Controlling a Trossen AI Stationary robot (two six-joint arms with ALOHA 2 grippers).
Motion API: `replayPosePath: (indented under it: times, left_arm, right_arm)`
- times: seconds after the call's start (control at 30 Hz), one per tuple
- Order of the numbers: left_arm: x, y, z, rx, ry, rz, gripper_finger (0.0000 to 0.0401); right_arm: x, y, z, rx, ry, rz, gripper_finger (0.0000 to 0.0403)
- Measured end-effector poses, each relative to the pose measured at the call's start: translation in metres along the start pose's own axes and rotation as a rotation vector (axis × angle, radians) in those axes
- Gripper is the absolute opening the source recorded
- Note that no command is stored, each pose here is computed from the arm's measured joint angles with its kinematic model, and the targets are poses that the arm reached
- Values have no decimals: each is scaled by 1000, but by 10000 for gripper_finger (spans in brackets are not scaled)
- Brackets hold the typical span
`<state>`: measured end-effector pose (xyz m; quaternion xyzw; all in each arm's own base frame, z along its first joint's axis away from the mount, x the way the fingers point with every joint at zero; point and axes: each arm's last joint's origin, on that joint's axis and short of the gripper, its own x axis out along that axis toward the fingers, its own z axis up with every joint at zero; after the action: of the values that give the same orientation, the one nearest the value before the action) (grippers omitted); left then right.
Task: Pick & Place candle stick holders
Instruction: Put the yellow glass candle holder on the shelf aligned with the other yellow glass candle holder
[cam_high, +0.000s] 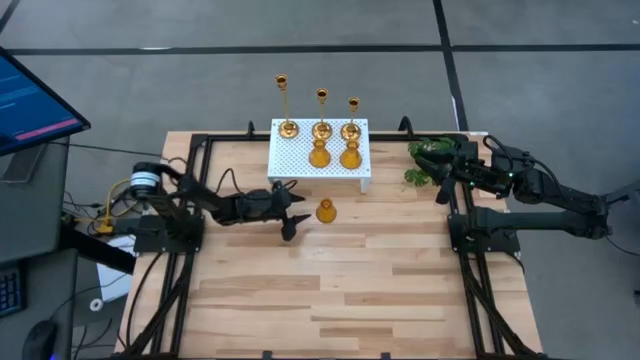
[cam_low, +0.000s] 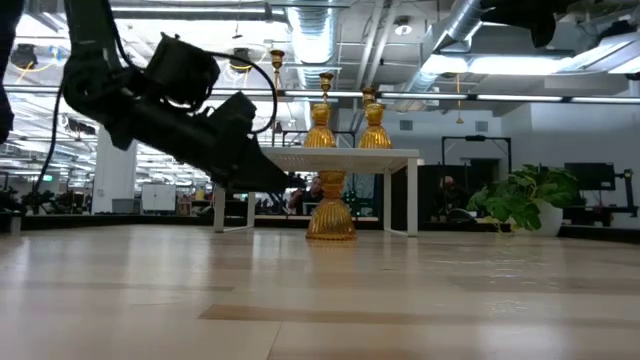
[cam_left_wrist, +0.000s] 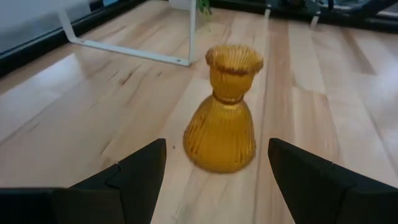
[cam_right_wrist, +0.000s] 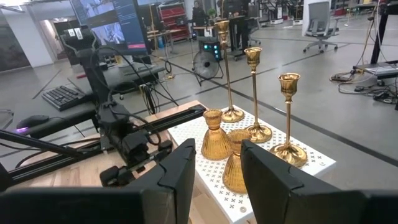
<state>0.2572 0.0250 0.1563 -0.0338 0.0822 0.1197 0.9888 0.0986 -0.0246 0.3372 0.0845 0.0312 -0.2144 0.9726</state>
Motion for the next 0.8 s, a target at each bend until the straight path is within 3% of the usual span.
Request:
replayPosePath:
  times: [0.3,0.8]
  left_arm:
    - [8,-1,-3,34,-83,-13,283]
    - [45,8,-4,82,-94,-40,283]
  right_arm:
    - [0,0,0,0,0,0,120]
    - [0,1,0,7,6,36,120]
